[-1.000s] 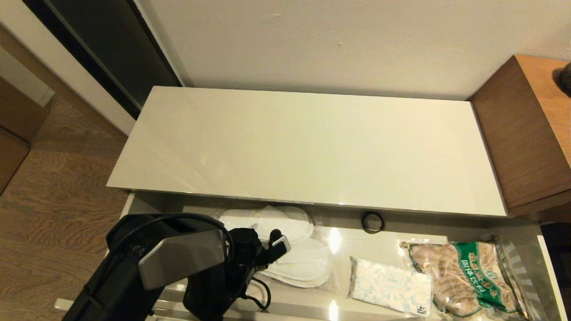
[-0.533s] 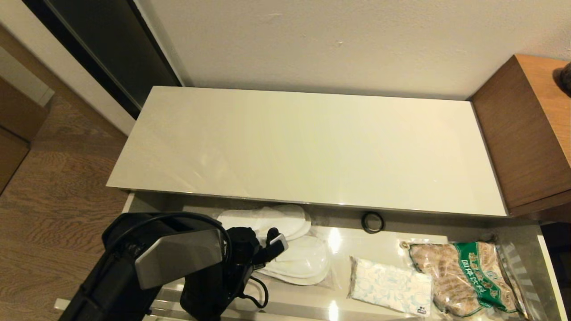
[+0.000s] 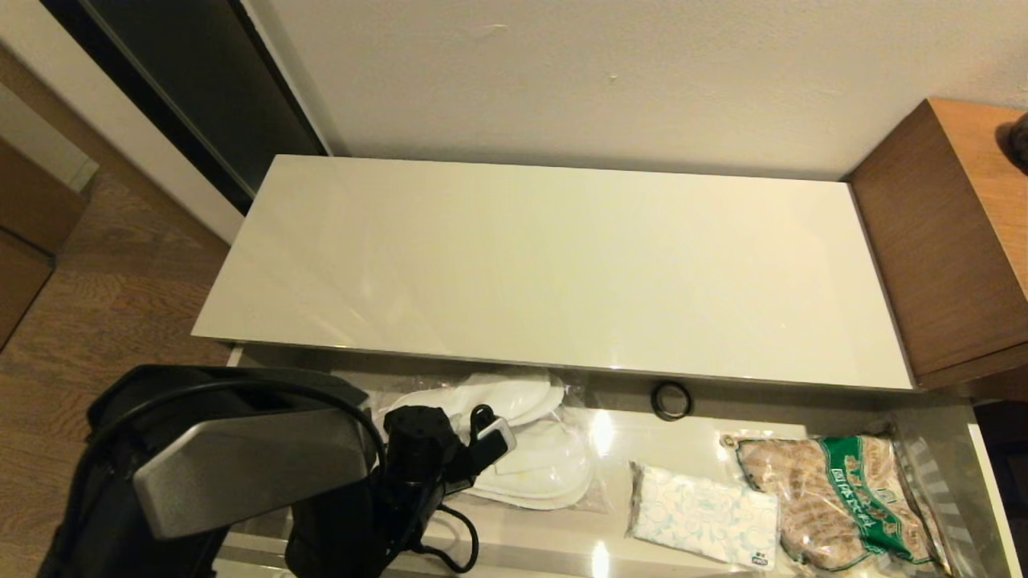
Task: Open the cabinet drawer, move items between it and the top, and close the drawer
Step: Take out the disposable slippers from the drawer
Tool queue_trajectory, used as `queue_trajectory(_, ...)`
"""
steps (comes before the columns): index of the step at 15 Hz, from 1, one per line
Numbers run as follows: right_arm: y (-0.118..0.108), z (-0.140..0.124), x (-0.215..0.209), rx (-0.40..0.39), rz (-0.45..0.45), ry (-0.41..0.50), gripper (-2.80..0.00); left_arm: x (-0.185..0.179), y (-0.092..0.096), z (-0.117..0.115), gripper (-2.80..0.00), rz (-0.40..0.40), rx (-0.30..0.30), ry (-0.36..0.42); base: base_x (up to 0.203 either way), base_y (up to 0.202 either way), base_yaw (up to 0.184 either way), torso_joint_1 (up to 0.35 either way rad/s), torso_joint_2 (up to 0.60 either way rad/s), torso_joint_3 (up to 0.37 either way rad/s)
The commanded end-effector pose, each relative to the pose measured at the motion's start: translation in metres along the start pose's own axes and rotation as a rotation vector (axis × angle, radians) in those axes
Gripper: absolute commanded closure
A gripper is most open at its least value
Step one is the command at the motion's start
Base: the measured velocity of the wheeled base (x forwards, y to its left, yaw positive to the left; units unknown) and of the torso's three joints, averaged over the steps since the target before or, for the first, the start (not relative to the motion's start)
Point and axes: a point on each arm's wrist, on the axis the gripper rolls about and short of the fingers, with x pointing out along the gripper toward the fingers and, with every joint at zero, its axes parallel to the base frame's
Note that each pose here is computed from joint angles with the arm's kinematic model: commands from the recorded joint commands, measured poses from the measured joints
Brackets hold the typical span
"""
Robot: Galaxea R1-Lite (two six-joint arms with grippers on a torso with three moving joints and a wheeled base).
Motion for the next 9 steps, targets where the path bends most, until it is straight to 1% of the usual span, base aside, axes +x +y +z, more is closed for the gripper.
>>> queue_trajectory(1, 0.000, 0.000, 0.000, -0.001, 0.000, 0.001, 0.00, -0.023, 0.014, 0.011, 0.00, 0.019, -0.011, -0.041, 0.000, 0.000, 0.000, 0.000, 0.00, 0.000)
queue_trajectory(4, 0.000, 0.000, 0.000, -0.001, 0.000, 0.001, 0.00, -0.058, 0.014, 0.014, 0.00, -0.033, -0.002, -0.068, 0.000, 0.000, 0.000, 0.000, 0.00, 0.000)
queue_trajectory(6, 0.000, 0.000, 0.000, -0.001, 0.000, 0.001, 0.00, -0.079, 0.009, 0.019, 0.00, -0.078, 0.020, -0.107, 0.000, 0.000, 0.000, 0.000, 0.00, 0.000)
queue_trajectory(9, 0.000, 0.000, 0.000, -0.001, 0.000, 0.001, 0.00, -0.100, 0.003, 0.030, 0.00, -0.123, 0.047, -0.175, 0.000, 0.000, 0.000, 0.000, 0.00, 0.000)
